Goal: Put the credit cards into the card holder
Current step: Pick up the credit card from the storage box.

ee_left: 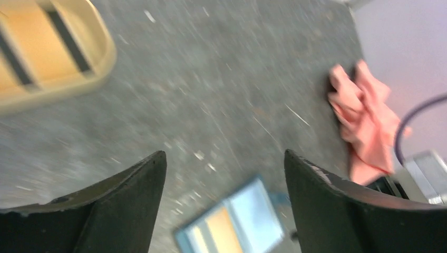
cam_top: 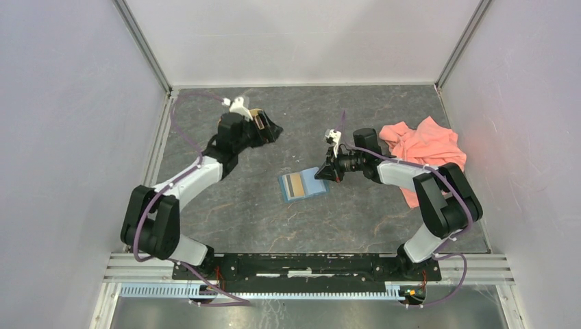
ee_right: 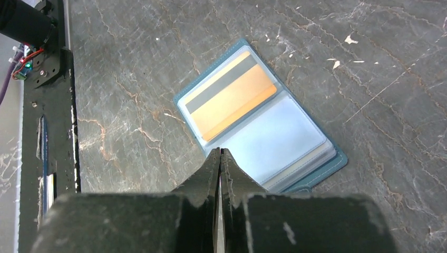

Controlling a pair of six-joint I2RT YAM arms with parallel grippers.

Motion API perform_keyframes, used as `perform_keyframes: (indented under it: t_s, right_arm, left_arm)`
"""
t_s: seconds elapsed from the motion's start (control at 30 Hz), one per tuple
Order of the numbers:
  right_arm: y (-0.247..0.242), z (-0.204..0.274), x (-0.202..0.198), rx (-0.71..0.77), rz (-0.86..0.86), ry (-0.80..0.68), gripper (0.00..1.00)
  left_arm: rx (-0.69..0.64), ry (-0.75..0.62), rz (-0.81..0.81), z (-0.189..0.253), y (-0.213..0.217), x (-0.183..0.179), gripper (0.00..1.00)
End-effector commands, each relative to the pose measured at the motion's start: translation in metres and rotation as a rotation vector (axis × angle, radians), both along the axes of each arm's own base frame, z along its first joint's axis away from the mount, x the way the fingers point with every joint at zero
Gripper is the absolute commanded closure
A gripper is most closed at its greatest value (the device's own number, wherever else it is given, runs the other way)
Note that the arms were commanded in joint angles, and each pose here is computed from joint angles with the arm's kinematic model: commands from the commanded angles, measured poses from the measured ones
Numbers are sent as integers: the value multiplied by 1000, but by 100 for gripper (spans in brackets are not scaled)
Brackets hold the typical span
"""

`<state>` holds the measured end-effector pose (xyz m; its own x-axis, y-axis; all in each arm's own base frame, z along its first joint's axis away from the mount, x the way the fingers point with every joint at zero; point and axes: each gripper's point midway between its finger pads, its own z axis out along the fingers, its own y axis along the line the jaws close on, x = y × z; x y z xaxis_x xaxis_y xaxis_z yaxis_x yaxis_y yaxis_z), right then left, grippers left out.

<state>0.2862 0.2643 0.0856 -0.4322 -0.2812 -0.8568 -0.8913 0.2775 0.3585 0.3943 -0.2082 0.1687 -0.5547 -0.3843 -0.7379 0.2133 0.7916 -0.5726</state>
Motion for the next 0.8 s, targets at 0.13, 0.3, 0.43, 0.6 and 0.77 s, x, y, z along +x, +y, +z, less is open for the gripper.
perform_keyframes:
  t_s: [0.13,0.3,0.43,0.6,0.77]
  right_arm:
    - [3,19,7,-13,56,-103,92]
    - [3,21,8,-24,70,-107,92]
    - [3,17,6,-33,82,-88,92]
    - [4,17,6,-30,91,-84,92]
    - [5,16,8,-29,94,-83,92]
  left_arm:
    - [518,132,168,-20,106,66,1]
    - [368,187,184,-22,125,108,17]
    - [277,264,170,-51,134,123,21]
    - [388,371,251,-81,157,127,0]
    - [525,344,300,-78,167,128,0]
